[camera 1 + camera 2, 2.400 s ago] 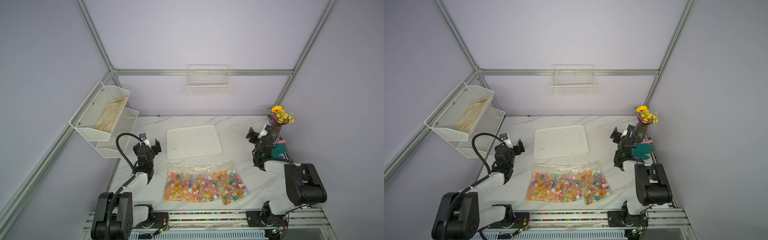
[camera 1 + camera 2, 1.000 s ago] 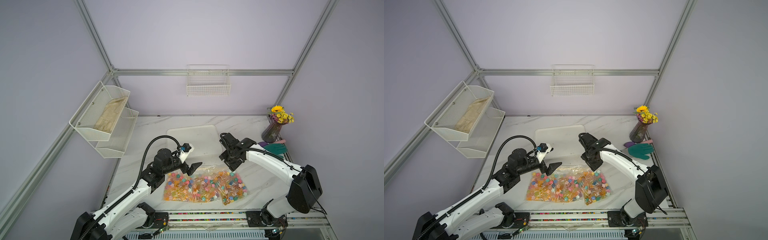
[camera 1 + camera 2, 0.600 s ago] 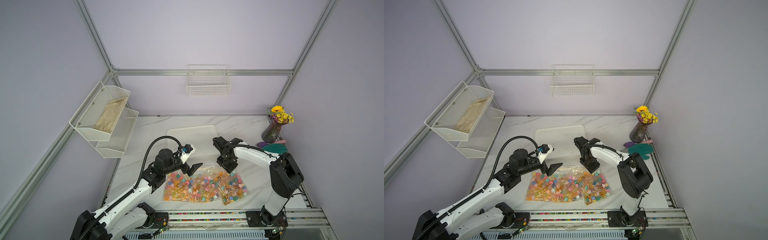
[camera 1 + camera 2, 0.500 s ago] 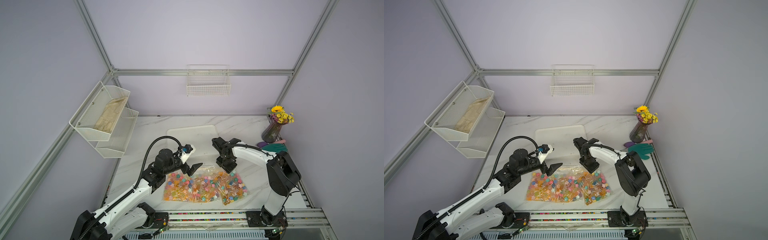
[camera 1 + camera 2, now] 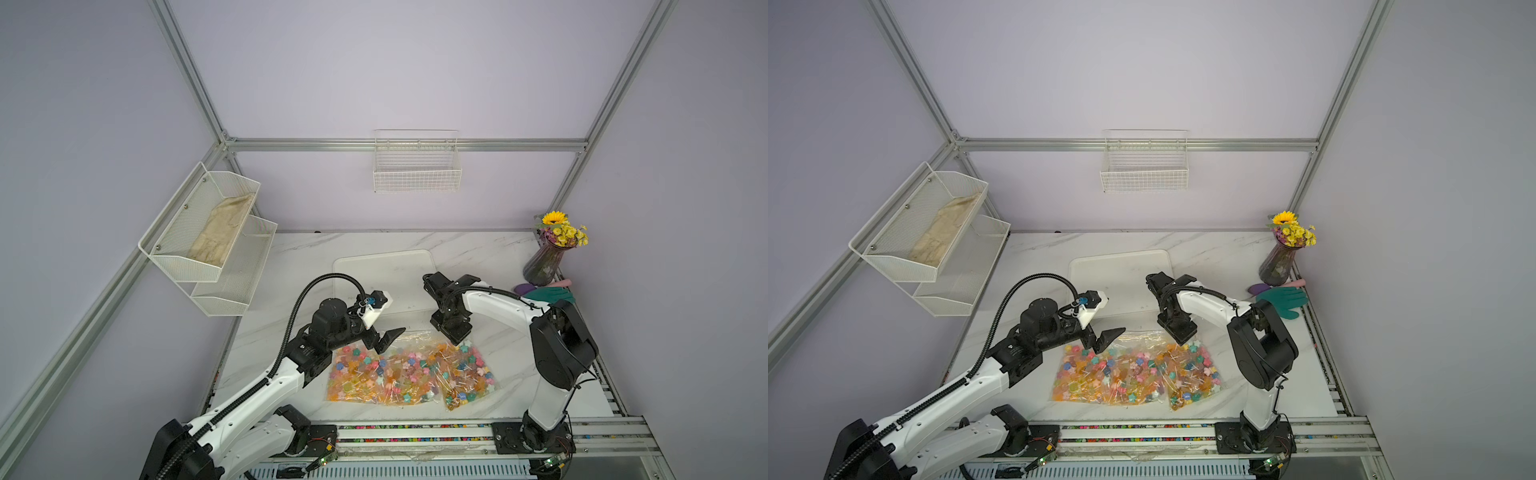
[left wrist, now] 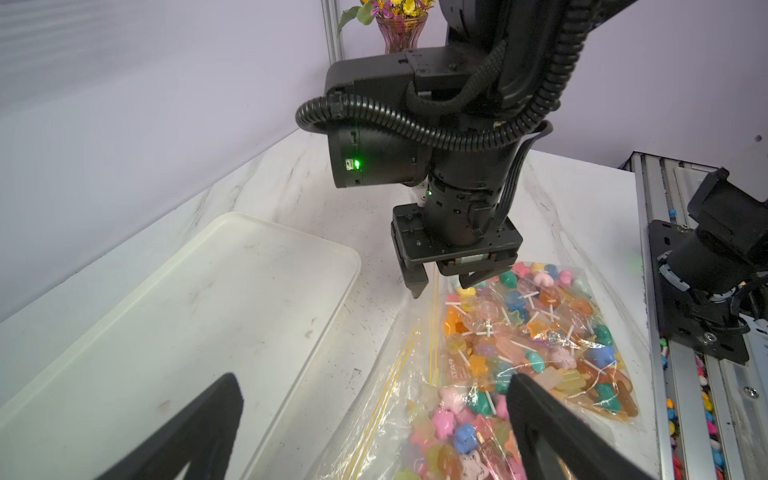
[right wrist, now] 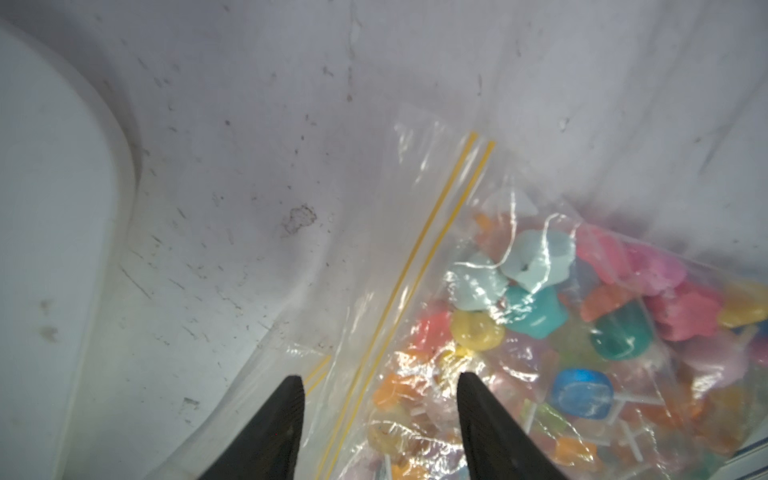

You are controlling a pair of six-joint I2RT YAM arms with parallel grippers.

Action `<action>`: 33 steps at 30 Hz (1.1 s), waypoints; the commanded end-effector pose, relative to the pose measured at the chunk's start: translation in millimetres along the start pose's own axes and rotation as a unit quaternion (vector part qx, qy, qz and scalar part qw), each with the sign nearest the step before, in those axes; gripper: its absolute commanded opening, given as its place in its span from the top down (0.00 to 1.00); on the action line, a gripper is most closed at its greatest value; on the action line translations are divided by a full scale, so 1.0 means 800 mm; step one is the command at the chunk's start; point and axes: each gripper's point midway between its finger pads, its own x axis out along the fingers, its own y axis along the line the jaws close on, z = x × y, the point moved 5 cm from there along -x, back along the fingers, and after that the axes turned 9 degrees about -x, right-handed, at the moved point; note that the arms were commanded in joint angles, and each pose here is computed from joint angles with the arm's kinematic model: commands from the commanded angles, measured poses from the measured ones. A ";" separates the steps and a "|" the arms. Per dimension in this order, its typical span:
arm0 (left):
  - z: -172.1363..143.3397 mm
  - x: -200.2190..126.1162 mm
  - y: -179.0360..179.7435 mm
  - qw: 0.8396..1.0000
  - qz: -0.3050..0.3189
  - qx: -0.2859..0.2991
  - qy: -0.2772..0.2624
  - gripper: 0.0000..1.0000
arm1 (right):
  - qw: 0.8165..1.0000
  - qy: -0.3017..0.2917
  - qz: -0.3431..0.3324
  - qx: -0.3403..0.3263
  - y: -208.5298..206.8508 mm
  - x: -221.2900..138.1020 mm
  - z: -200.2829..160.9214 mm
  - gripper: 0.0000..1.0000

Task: Pour candies out of the ziploc bag
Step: Move the ziploc bag to the center of the board.

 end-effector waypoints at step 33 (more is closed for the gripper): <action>-0.005 0.006 -0.009 1.000 -0.003 0.027 0.015 0.03 | 1.000 -0.015 -0.001 0.003 -0.006 0.005 0.013 0.97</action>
